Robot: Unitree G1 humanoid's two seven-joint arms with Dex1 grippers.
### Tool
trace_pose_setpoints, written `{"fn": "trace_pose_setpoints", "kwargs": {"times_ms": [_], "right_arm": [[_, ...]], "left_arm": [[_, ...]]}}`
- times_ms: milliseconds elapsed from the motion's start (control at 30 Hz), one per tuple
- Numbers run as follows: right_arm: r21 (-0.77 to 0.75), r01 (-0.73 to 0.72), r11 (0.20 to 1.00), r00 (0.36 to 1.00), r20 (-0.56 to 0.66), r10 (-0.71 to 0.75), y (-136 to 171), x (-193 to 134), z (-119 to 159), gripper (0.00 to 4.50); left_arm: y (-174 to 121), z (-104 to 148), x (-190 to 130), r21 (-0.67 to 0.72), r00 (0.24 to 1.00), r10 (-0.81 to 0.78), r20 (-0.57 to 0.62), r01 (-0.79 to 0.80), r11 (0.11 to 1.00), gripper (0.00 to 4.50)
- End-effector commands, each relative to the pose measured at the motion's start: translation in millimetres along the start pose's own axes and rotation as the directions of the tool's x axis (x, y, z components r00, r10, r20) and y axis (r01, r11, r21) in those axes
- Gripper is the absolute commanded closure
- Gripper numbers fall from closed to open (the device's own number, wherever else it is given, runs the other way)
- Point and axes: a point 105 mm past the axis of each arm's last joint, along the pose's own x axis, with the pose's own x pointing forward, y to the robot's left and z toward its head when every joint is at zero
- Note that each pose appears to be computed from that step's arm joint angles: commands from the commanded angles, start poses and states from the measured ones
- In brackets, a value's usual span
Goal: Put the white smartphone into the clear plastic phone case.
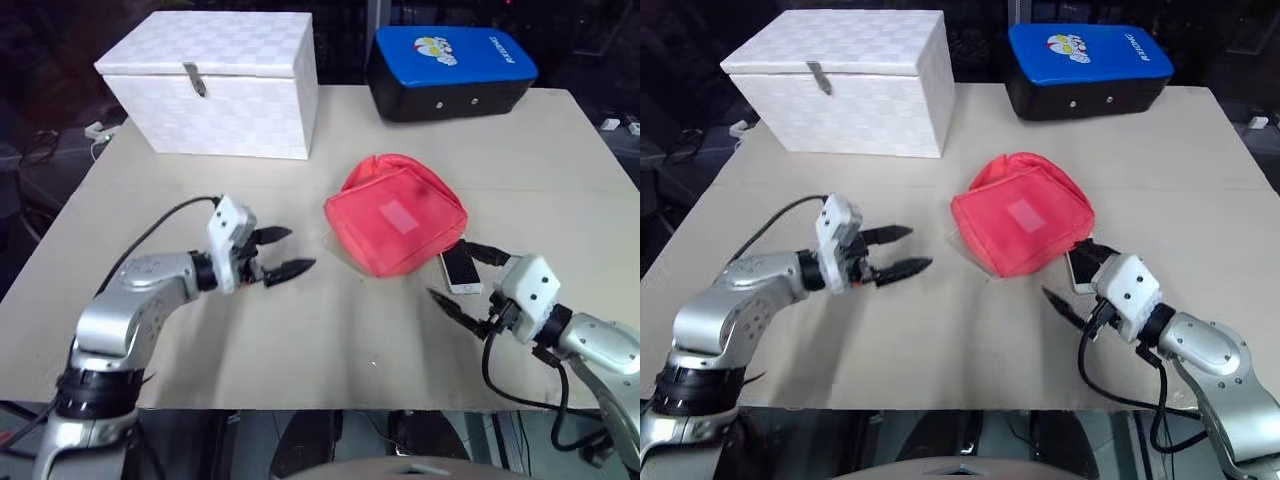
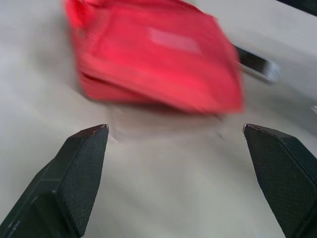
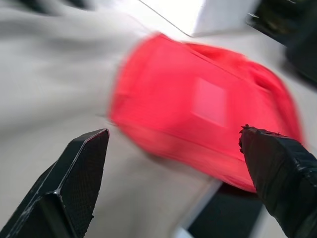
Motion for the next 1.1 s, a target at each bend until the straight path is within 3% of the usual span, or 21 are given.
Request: {"fn": "trace_pose_setpoints", "kwargs": {"times_ms": [33, 133, 267, 333, 400, 533, 567, 600, 700, 733, 833, 900, 967, 1100], "right_arm": [[-0.041, 0.023, 0.999, 0.999, 0.046, -0.021, 2, -15, 16, 0.00], [-0.039, 0.057, 0.998, 0.998, 0.036, -0.056, 3, -20, 14, 0.00], [-0.039, 0.092, 0.995, 0.995, 0.028, -0.091, 4, -19, 15, 0.00], [-0.024, 0.115, 0.993, 0.993, 0.030, -0.114, 10, -22, 20, 0.00], [-0.020, 0.134, 0.991, 0.991, 0.013, -0.134, 13, -25, 21, 0.00], [-0.012, 0.166, 0.986, 0.986, 0.003, -0.166, 15, -29, 24, 0.00], [-0.012, 0.167, 0.986, 0.986, 0.003, -0.167, 16, -29, 24, 0.00], [-0.013, 0.168, 0.986, 0.986, 0.002, -0.168, 16, -29, 24, 0.00], [-0.014, 0.170, 0.985, 0.985, -0.010, -0.170, 16, -28, 23, 0.00], [-0.014, 0.169, 0.986, 0.986, -0.011, -0.169, 16, -27, 22, 0.00], [-0.018, 0.154, 0.988, 0.988, -0.006, -0.154, 15, -23, 24, 0.00], [-0.020, 0.141, 0.990, 0.990, -0.002, -0.141, 14, -22, 25, 0.00], [-0.019, 0.123, 0.992, 0.992, 0.009, -0.123, 12, -19, 25, 0.00], [-0.017, 0.084, 0.996, 0.996, 0.029, -0.083, 6, -12, 25, 0.00]], "left_arm": [[22, 15, 16, -0.045, 0.993, 0.108, -0.044, -0.110, 0.993, 0.06], [34, 8, 36, -0.105, 0.980, 0.124, -0.153, -0.141, 0.984, 0.06], [50, 3, 68, -0.133, 0.974, 0.130, -0.185, -0.156, 0.979, 0.06], [50, -14, 90, -0.106, 0.966, 0.086, -0.244, -0.115, 0.988, 0.06], [55, -25, 100, -0.031, 0.955, 0.097, -0.281, -0.110, 0.993, 0.61], [57, -28, 106, -0.013, 0.958, 0.056, -0.280, -0.063, 0.998, 2.28], [56, -28, 107, -0.007, 0.963, 0.046, -0.266, -0.049, 0.999, 2.50], [56, -27, 108, -0.009, 0.967, 0.039, -0.251, -0.043, 0.999, 3.09], [55, -21, 105, -0.022, 0.984, 0.006, -0.180, -0.010, 1.000, 4.15], [55, -11, 102, -0.040, 0.994, -0.008, -0.109, 0.004, 0.999, 4.39], [61, 31, 76, -0.116, 0.991, -0.009, 0.132, 0.024, 0.993, 4.39], [66, 50, 55, -0.155, 0.975, 0.017, 0.221, 0.017, 0.988, 4.39], [78, 57, 19, -0.215, 0.969, 0.078, 0.233, -0.027, 0.976, 4.39], [100, 44, -57, -0.285, 0.954, 0.263, 0.141, -0.215, 0.934, 4.39]]}}
